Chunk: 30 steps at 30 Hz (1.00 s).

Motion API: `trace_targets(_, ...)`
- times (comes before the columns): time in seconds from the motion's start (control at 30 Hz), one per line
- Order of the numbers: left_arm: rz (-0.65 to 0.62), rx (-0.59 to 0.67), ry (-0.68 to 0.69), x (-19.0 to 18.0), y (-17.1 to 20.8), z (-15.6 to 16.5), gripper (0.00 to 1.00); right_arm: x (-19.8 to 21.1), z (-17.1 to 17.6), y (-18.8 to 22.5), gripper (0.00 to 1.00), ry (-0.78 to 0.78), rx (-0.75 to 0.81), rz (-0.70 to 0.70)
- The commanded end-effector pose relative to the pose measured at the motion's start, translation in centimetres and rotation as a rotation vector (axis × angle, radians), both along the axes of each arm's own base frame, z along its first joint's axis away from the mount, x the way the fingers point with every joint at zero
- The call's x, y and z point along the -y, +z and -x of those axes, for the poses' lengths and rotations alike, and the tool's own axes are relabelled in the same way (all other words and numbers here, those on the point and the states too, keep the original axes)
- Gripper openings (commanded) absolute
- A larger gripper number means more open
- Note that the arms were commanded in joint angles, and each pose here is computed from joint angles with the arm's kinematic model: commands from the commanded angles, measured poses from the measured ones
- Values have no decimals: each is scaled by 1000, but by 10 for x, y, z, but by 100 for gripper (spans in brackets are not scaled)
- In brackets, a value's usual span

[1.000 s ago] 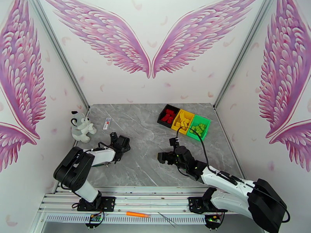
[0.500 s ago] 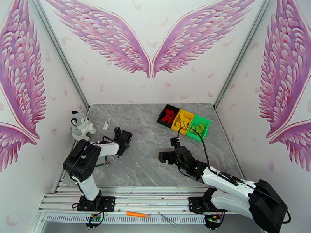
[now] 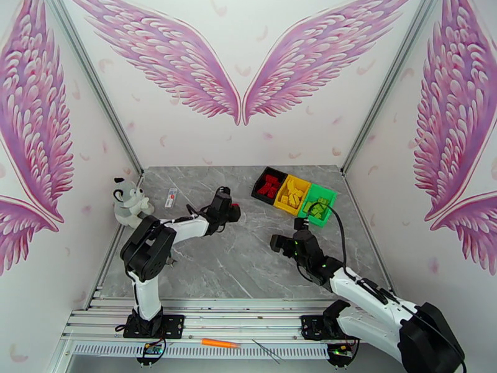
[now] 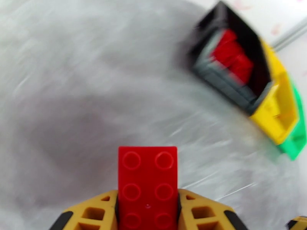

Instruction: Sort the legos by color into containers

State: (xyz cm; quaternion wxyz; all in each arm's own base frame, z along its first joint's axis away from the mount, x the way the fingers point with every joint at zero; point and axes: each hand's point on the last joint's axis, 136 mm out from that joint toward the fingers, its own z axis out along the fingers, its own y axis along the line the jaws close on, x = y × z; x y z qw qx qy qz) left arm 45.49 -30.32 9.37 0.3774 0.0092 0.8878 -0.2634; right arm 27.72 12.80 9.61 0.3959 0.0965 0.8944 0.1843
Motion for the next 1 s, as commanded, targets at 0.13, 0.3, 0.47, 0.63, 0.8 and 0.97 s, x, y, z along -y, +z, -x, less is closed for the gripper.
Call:
trace_targets(0.13, 213, 119, -214, 90, 47, -60, 25, 11, 19, -9, 99, -23, -52, -18)
trace_targets(0.3, 284, 128, -261, 123, 43, -98, 48, 21, 24, -3, 99, -48, -36, -1)
trace_targets(0.47, 327, 189, -269, 131, 65, -107, 79, 23, 25, 2, 99, -51, -20, 3)
trace_targets(0.63, 318, 287, -264, 115, 101, -81, 96, 26, 22, 2, 99, -69, -13, 16)
trace_targets(0.8, 255, 396, -222, 80, 131, -45, 99, 32, 15, 11, 99, -98, 22, 37)
trace_targets(0.97, 197, 483, -126, 31, 149, -10, 99, 47, 8, 31, 99, -168, 89, 93)
